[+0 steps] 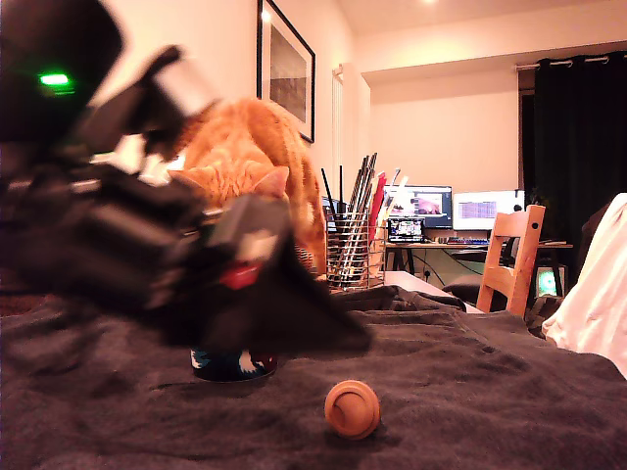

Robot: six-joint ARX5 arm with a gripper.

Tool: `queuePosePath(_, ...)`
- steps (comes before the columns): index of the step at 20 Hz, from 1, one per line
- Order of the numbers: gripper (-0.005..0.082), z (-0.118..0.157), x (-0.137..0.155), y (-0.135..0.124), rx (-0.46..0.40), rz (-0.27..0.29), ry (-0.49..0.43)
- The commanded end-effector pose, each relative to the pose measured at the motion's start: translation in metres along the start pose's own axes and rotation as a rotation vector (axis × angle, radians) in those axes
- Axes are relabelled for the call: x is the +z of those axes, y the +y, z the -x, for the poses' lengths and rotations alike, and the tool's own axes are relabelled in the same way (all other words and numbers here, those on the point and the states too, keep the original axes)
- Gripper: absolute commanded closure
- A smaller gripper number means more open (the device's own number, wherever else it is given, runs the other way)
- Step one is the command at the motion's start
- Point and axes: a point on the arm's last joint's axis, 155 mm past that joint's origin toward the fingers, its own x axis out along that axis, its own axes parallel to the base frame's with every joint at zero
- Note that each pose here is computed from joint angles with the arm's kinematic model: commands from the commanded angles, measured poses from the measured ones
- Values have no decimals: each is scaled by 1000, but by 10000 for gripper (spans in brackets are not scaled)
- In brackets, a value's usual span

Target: Pick up the coffee capsules on the table and drop them inside the coffee cup

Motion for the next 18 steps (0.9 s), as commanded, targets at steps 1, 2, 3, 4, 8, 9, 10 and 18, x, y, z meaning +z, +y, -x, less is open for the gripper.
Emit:
queuePosePath(1,147,-8,0,1,9,38,10)
queuePosePath(2,148,-11,-2,2,14,39,19)
queuePosePath(3,148,-14,-4,3,21,64,30)
queuePosePath(4,148,-17,-6,6,31,83,44)
queuePosePath(8,148,-28,-12,9,47,114,108)
queuePosePath(9,148,-30,-14,11,57,117,126)
queuePosePath(10,148,-30,-16,13,72,135,142)
queuePosePath(18,151,-38,-39,22,132,194,266)
